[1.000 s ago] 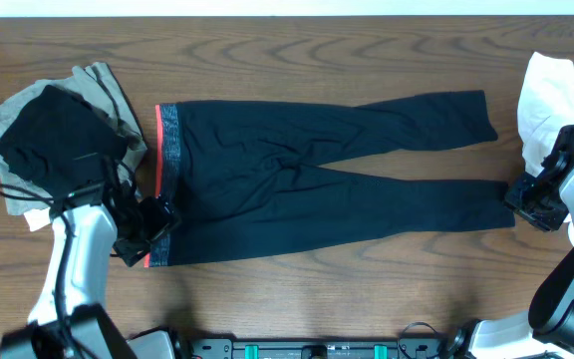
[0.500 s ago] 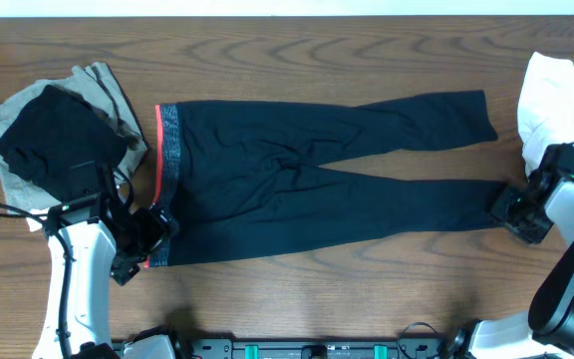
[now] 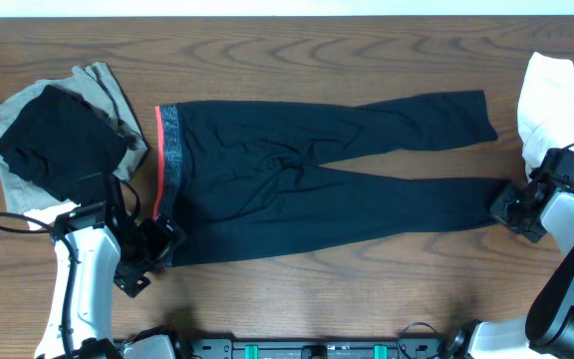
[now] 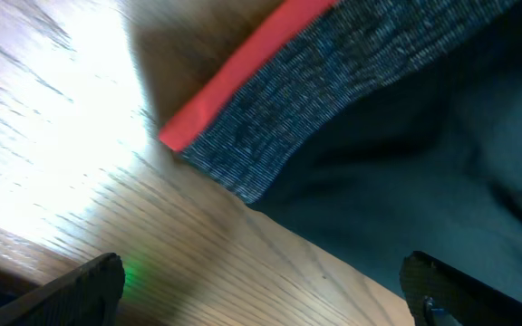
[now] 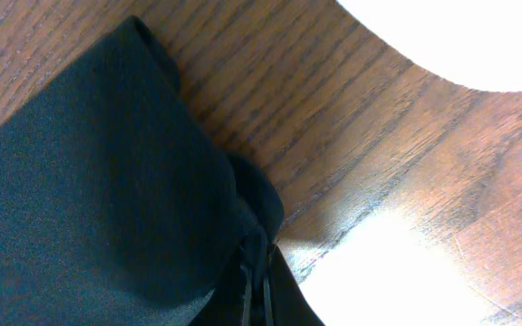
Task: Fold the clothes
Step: 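Hold both ends and tug the leggings taut across the table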
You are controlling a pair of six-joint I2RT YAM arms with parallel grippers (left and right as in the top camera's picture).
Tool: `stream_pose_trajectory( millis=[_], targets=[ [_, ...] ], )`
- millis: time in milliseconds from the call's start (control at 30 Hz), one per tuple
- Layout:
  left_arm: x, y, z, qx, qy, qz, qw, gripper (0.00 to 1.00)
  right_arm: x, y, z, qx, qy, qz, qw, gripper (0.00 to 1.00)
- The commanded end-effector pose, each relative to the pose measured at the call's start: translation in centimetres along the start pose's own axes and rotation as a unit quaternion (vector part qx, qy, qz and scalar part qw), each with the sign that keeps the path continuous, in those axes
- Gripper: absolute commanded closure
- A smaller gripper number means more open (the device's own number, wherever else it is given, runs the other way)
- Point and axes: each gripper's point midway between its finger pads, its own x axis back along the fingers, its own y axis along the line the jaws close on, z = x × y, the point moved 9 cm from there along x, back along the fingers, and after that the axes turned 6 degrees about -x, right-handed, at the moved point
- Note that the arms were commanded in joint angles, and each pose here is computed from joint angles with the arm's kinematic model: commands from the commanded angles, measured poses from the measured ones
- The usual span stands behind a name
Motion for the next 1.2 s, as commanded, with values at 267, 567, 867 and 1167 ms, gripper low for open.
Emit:
stream_pose_trajectory(
  millis=[267, 567, 867, 1167],
  targets=[
    [-0.5, 0.1, 0.9, 0.048, 0.031, 0.017, 0.998, 0.01, -1.8, -1.0, 2.1, -0.007, 0.048, 0.016, 0.999, 0.99],
    [-3.5, 1.3, 2.0, 0.136, 0.036, 0.011, 0.990, 0.01, -1.8, -0.8, 2.1, -0.007, 0.049, 0.008, 0.999, 0.99],
    [-4.7, 0.8, 0.4, 0.147, -0.024, 0.050, 0.988, 0.11, -1.8, -0.8, 2.1, -0.007, 0.050, 0.006, 0.999, 0.97],
    [-4.6, 0.5, -0.2, 0.142, -0.042, 0.062, 0.987, 0.54, -1.8, -0.8, 2.2, -0.007, 0.053, 0.008, 0.999, 0.97]
  ],
)
